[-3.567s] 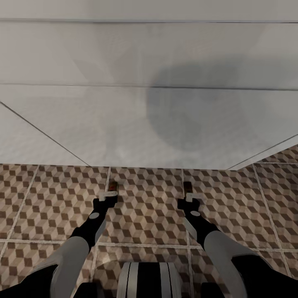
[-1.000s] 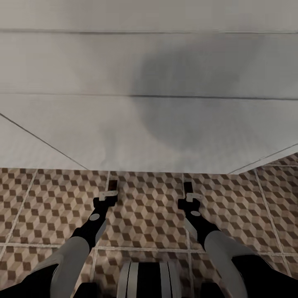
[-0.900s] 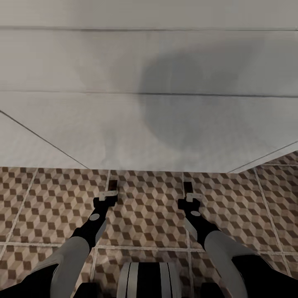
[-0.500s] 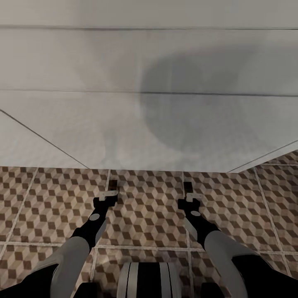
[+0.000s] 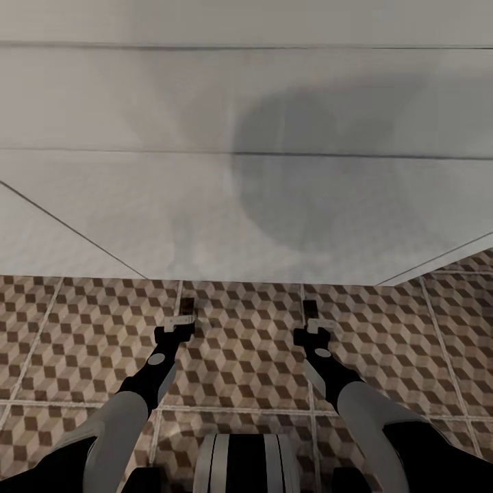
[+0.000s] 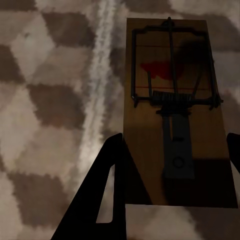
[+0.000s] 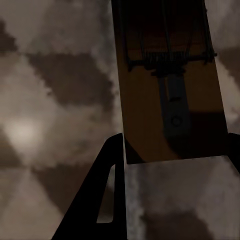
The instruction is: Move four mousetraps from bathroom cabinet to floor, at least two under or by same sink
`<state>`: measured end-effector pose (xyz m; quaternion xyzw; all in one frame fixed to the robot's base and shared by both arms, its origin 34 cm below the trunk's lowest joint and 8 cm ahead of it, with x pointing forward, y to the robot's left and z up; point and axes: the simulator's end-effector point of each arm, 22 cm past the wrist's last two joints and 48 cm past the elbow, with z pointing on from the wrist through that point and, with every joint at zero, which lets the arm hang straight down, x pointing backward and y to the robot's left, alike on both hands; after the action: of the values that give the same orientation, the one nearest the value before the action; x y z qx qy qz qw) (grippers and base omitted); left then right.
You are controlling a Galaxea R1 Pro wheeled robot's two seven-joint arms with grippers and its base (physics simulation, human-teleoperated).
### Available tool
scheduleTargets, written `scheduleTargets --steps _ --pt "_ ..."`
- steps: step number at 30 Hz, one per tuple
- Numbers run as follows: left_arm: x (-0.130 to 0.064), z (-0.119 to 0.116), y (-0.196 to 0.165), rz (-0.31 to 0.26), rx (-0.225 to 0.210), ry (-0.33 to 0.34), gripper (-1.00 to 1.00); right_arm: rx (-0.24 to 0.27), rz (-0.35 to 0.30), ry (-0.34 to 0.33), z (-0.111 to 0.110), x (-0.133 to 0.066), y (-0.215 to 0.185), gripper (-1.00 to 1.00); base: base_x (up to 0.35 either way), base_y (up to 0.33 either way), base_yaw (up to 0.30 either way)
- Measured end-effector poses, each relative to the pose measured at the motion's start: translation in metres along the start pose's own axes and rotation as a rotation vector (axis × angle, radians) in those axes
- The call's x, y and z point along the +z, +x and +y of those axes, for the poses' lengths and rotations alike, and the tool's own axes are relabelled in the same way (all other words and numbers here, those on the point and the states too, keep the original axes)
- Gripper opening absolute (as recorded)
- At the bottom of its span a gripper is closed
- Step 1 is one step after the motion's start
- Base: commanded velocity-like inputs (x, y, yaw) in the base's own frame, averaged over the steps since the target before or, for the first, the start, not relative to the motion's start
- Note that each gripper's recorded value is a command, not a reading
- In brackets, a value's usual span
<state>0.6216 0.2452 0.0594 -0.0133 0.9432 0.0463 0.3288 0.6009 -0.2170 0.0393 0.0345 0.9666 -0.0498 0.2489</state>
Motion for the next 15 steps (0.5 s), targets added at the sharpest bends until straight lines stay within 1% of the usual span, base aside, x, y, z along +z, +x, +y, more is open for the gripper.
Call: scheduleTargets --steps 15 --pt "-0.0001 -0.0004 0.0003 0.001 -0.004 -0.001 -1.00 -0.001 -0.002 0.003 -0.0021 0.0004 -0.0012 -1.00 0.000 0.000 0.000"
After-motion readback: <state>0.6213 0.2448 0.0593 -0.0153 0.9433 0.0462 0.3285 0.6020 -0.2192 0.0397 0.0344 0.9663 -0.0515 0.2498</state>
